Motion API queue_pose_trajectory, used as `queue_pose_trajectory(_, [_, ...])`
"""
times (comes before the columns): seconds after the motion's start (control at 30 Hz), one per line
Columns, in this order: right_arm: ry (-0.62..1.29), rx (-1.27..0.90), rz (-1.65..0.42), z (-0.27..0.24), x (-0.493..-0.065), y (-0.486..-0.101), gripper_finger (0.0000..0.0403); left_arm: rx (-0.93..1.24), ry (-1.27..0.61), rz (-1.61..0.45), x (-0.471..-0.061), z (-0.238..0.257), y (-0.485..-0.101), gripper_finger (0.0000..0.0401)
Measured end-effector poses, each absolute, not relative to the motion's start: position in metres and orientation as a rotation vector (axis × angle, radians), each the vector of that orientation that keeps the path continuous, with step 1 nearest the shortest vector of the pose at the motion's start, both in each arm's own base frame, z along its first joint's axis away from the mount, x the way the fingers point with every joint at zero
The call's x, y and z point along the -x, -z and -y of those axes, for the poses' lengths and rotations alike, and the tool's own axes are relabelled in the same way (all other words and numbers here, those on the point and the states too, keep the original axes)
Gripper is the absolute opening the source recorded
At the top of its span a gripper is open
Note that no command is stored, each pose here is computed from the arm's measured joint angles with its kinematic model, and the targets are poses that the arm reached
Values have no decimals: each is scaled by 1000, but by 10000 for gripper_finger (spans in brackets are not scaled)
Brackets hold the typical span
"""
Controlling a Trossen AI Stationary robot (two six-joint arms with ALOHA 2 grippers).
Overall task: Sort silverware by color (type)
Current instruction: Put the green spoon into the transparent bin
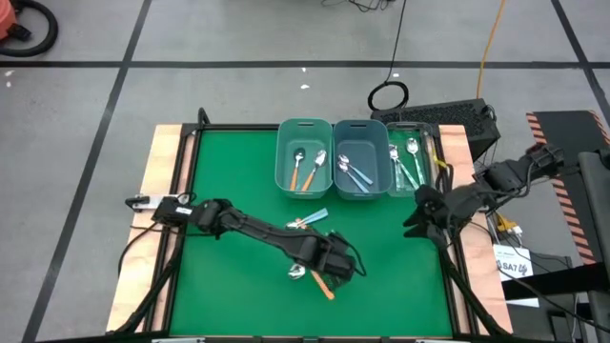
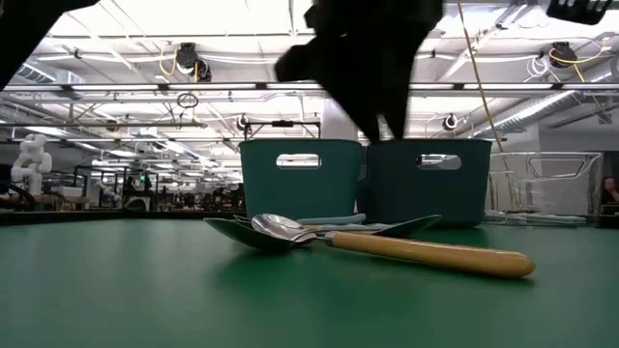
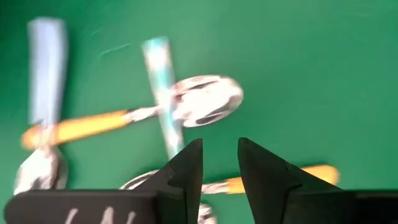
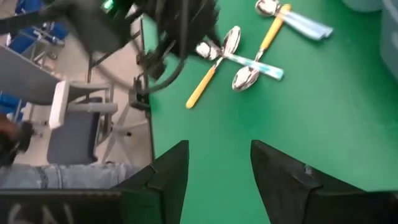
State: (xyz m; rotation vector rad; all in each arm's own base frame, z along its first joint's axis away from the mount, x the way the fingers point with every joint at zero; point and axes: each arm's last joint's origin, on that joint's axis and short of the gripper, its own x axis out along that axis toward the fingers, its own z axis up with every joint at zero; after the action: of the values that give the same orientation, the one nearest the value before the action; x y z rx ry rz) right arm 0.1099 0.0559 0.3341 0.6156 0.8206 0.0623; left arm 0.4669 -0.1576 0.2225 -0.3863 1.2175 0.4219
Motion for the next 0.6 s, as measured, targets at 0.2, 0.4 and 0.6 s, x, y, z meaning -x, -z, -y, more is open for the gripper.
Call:
queue_pose_trajectory(0.2, [-88,-610,-859,-61,-101,-333,168,448,-437,-1372,-459,146,-220,108])
queue_pose_trajectory(0.4, [-78,-581,-831,-64,-99,-333,168,604,-509,-1371,-469,112,-220,141])
queue_pose_trajectory(0.6, [-86,-576,-833,-65,-98,-333,168,694,-468,-1428,-474,102,-213,188])
